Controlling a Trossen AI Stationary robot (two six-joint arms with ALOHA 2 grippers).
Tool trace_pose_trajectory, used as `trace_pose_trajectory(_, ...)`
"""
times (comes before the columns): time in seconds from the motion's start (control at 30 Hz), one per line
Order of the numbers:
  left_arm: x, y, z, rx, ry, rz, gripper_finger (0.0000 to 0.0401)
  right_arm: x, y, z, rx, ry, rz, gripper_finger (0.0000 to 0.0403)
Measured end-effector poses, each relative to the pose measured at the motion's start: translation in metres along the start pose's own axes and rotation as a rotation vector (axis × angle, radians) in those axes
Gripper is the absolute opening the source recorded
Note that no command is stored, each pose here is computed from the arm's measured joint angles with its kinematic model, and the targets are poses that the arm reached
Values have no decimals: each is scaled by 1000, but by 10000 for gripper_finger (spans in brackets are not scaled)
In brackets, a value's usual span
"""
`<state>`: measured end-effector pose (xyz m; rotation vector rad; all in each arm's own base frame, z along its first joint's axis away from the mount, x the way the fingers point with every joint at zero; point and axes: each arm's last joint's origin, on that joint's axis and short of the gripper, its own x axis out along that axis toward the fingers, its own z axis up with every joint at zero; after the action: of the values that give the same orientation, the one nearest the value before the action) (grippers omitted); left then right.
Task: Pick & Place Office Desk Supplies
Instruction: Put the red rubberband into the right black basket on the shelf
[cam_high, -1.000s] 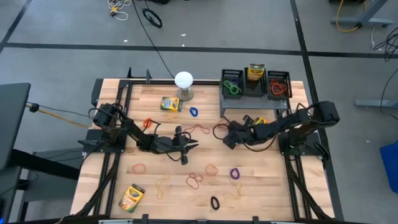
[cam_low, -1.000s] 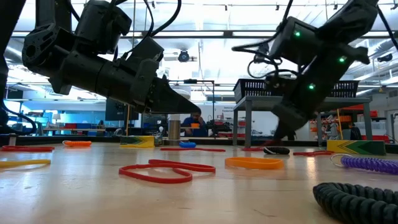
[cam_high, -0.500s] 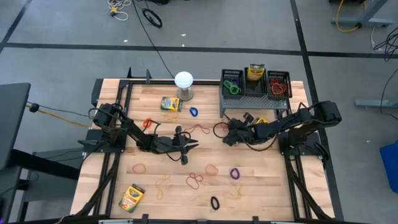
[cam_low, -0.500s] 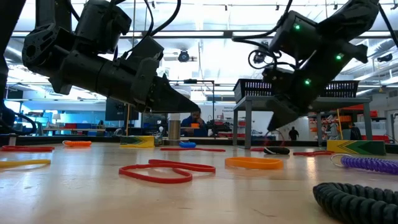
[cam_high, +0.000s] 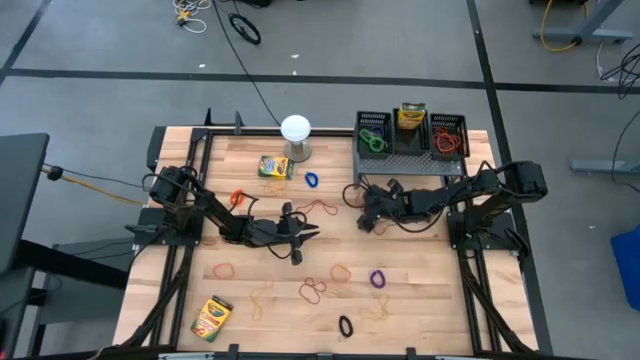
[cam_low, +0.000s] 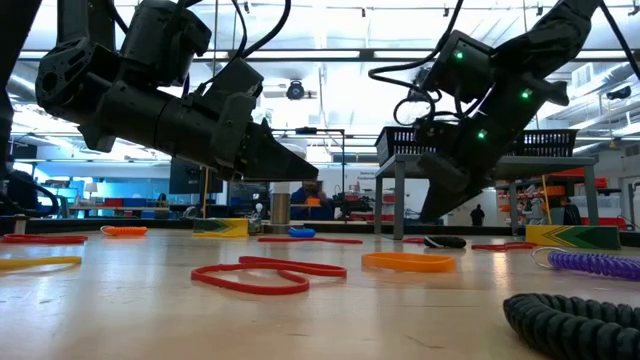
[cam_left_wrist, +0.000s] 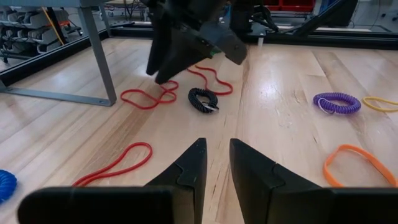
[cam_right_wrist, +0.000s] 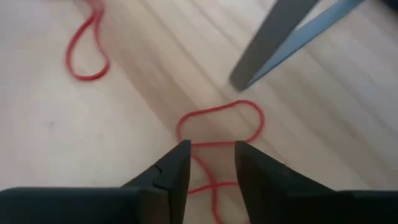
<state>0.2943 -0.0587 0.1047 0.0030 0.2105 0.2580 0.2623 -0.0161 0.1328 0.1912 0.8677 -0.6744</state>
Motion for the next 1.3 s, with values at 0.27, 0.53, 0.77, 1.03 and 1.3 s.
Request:
trace_pose_trajectory(0.27, 0, 0, 0, 0, 0, 0, 75, 0, 4, -1, 3, 4, 38, 167)
trace_pose_trajectory(0.53, 0, 0, 0, -2, -4, 0, 75, 22, 6, -8, -10, 38, 15, 167)
trace_pose_trajectory(0.77, 0, 0, 1, -5, -10, -1, 75, 25, 7, -8, -32, 35, 31, 144)
trace_pose_trajectory(1.03, 0, 0, 1, -5, -10, -1, 75, 25, 8, -7, -100, 39, 64, 41)
trace_pose_trajectory(1.3, 0, 0, 1, -5, -10, -1, 75, 12, 10, -4, -137, -6, 59, 14)
